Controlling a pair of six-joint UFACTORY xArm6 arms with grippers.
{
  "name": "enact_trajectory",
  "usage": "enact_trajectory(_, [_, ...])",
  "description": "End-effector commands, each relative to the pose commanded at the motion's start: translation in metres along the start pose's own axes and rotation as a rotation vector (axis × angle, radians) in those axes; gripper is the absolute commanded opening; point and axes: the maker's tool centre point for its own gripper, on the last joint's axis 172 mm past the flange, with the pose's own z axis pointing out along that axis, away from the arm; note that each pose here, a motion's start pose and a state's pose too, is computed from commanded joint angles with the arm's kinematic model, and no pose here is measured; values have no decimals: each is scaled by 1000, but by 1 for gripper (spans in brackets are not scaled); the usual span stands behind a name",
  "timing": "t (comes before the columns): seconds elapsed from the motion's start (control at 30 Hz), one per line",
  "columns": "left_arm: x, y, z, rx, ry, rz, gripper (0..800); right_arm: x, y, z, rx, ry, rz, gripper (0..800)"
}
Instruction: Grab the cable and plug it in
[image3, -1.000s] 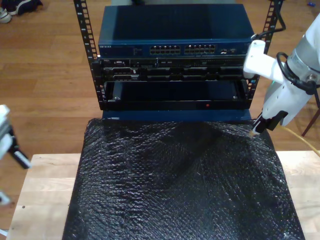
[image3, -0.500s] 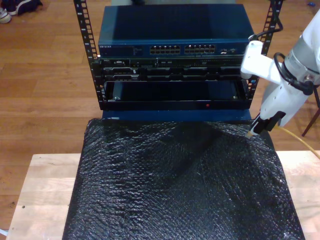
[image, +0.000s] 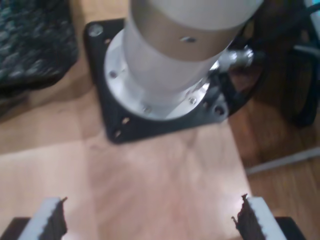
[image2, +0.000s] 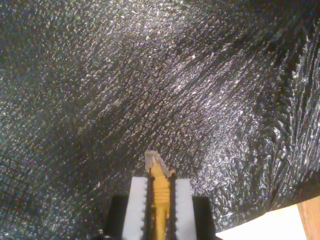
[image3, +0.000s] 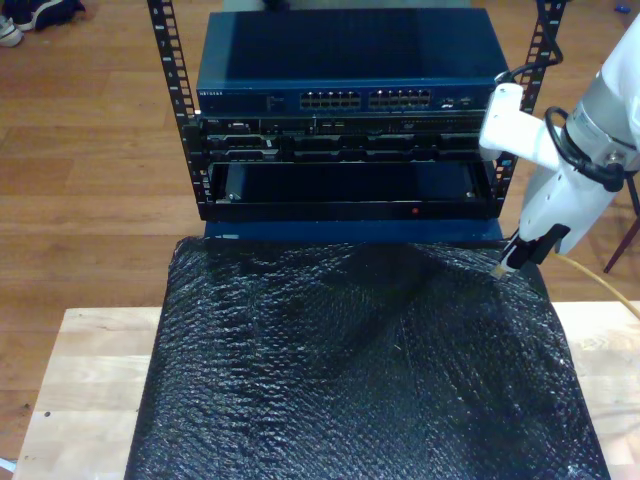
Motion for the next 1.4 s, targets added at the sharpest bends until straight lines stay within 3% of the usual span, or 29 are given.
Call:
enact_trajectory(0.23, [4, 4, 23, -17, 37, 28, 800, -1, -1, 1, 3, -1, 1, 0])
enact_trajectory(0.4, [-5, 11, 36, 7, 31, 4, 800, -2, -1, 2, 3, -3, 2, 0])
enact_trajectory(0.63, [-3, 23, 52, 9, 56, 22, 800, -3, -1, 2, 2, -9, -2, 0])
enact_trajectory(0.87, [-5, 24, 51, 21, 37, 38, 800, -3, -1, 3, 3, -9, -2, 0])
enact_trajectory(1.4, [-20, 25, 85, 69, -30, 59, 800, -7, -5, 8, 19, -17, 1, 0])
